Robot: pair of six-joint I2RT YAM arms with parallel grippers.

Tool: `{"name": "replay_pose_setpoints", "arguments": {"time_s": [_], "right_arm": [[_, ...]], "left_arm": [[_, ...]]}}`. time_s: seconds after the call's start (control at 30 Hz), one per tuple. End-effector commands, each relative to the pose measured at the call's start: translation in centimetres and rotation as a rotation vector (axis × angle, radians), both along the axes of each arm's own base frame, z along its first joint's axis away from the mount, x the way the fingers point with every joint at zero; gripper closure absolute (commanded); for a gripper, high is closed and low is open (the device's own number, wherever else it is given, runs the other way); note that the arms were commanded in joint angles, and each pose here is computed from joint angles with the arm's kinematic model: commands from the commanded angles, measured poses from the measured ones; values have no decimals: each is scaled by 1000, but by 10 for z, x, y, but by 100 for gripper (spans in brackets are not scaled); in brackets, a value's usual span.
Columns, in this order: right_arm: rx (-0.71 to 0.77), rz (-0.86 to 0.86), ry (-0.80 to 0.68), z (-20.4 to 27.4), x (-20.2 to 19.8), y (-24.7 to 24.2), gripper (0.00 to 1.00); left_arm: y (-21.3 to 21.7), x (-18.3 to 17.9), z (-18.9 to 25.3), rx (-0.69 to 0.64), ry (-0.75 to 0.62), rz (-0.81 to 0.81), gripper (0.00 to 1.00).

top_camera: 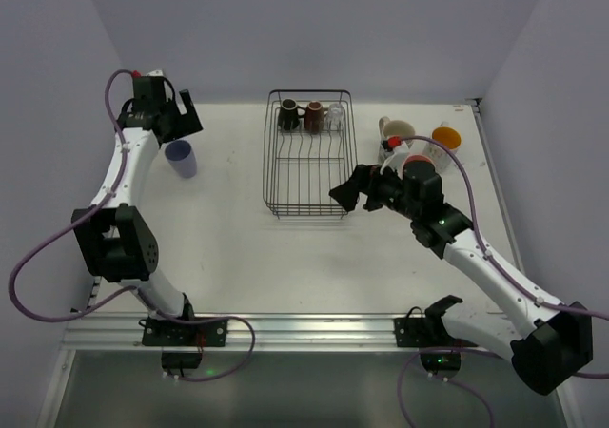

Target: Unload the cups from the dish rack

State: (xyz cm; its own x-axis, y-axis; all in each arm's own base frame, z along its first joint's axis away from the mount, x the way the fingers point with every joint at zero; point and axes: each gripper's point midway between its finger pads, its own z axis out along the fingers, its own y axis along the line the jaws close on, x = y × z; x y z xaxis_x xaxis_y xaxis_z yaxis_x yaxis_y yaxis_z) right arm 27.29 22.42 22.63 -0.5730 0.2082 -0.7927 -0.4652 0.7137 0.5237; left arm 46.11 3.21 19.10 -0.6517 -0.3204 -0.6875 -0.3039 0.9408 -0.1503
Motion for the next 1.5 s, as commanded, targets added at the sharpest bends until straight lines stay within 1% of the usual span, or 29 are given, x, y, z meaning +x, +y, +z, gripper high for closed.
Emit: {"name": "replay_pose_setpoints", "arguments": {"time_s": [0.0,0.03,0.07,0.13,0.17,0.2,0.23,0.3,0.33,0.37,0.4,0.47,0.5,0.57,0.6,0.63,0.67,0.73,0.77,0.8,0.83,0.87,0.9,0.93,1.03,1.1,1.13,1.33,1.47], "right_arm": [[-31,-39,-48,18,15,1,2],[-41,-47,-47,18,18,0,4],[-42,-54,-57,23,22,1,9],[-77,-74,-43,18,32,1,13],[-77,-80,-59,28,38,3,16],[-87,-84,-64,29,43,5,20],[-115,-93,-39,20,51,6,22],[-124,-112,-70,33,68,11,28],[-154,-118,-44,20,79,15,28],[-155,-144,-70,33,92,16,30],[-177,-148,-77,31,100,18,31],[-215,-171,-84,29,128,25,35],[-231,-177,-83,26,136,28,36],[-271,-219,-100,23,166,32,46],[-285,-223,-99,20,176,35,49],[-303,-225,-94,16,184,38,51],[-323,-241,-103,14,203,44,51],[-356,-258,-98,6,220,48,52],[-343,-275,-132,22,234,53,53],[-393,-280,-97,-6,246,55,53],[-399,-291,-100,-7,255,57,53],[-379,-309,-137,10,269,61,53],[-431,-315,-99,-21,280,62,53],[-413,-340,-135,-3,292,65,52],[-429,-369,-128,-22,318,65,47],[-428,-379,-125,-31,328,64,44],[-442,-382,-113,-45,334,64,39],[-465,-403,-128,-57,352,52,26],[-471,-371,-135,-62,360,57,24]], "left_arm": [[-11,-3,76,-52,-245,-14,5],[-14,-7,82,-58,-267,-20,4],[-26,-15,109,-77,-346,-57,3],[-55,-27,118,-117,-386,-144,2],[-63,-39,144,-123,-473,-172,1],[-84,-48,151,-153,-503,-235,0],[-96,-58,141,-174,-500,-273,0],[-135,-85,164,-233,-594,-397,0],[-147,-95,149,-256,-573,-438,0],[-162,-109,160,-291,-621,-490,0],[-175,-121,141,-330,-583,-551,0],[-188,-142,141,-372,-603,-630,0],[-191,-149,124,-384,-574,-642,0],[-192,-165,125,-388,-601,-678,0],[-192,-170,112,-387,-579,-687,0],[-192,-175,110,-385,-582,-690,0],[-190,-183,112,-381,-603,-700,0],[-187,-188,100,-362,-594,-704,0],[-184,-192,100,-342,-606,-704,0],[-182,-193,92,-330,-599,-697,0],[-183,-194,90,-322,-598,-701,0],[-183,-196,85,-304,-585,-704,0],[-183,-195,80,-283,-576,-697,0],[-188,-197,78,-264,-576,-726,0],[-190,-199,75,-225,-564,-735,0],[-192,-200,75,-217,-564,-743,0],[-194,-202,76,-220,-565,-752,0],[-206,-208,72,-233,-548,-803,0],[-209,-209,76,-238,-555,-815,0]]}}
